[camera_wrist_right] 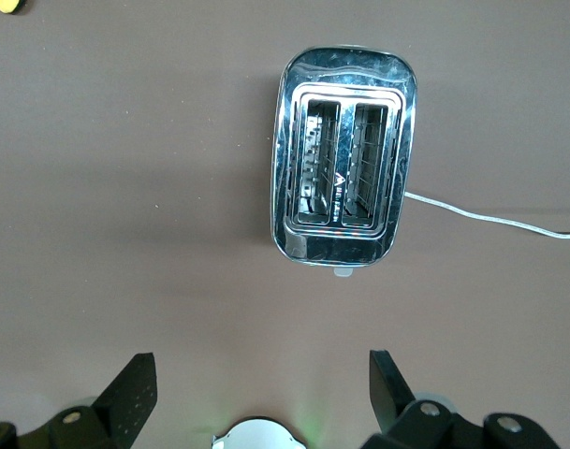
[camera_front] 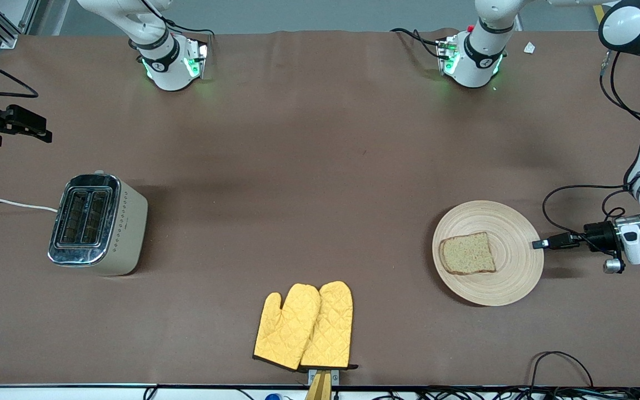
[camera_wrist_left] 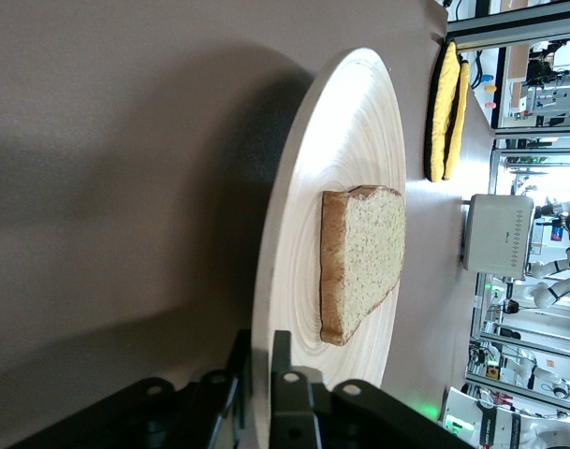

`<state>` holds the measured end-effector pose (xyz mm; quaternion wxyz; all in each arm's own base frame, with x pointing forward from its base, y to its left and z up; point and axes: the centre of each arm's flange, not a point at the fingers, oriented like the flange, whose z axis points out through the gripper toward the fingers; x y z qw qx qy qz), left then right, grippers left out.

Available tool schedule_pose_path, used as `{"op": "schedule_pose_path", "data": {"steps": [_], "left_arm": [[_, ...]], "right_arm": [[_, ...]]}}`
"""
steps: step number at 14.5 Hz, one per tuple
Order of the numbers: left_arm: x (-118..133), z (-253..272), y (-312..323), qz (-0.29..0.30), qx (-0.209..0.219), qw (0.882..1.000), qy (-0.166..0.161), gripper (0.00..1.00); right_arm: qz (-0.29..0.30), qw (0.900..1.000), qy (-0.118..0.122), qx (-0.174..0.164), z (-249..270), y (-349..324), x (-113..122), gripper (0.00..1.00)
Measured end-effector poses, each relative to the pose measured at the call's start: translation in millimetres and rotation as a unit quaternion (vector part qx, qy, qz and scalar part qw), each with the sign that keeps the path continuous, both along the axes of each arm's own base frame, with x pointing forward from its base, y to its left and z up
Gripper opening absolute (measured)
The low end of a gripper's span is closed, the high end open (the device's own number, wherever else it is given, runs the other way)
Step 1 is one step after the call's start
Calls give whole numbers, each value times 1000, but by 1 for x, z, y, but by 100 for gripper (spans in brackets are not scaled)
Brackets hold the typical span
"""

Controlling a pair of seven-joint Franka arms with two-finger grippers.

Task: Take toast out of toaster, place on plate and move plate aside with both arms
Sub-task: 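Open the left gripper and release the plate rim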

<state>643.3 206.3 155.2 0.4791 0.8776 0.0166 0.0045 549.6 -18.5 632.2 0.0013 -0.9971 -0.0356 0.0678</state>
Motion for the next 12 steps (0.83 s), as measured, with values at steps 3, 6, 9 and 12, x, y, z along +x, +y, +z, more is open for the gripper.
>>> {"op": "schedule_pose_path", "data": {"steps": [3,6,9,12], "left_arm": [[-1,-3,-3,-21,19,1000,5,30],[3,3,2,-32,38,999,-1,59],[16,25,16,-48,79,995,-23,89],[35,57,18,-72,131,988,-42,100]], "right_arm": [[0,1000,0,0,0,0,0,100],[0,1000,0,0,0,0,0,100],[0,1000,1,0,0,0,0,100],[0,1000,6,0,-1,0,-1,100]]}}
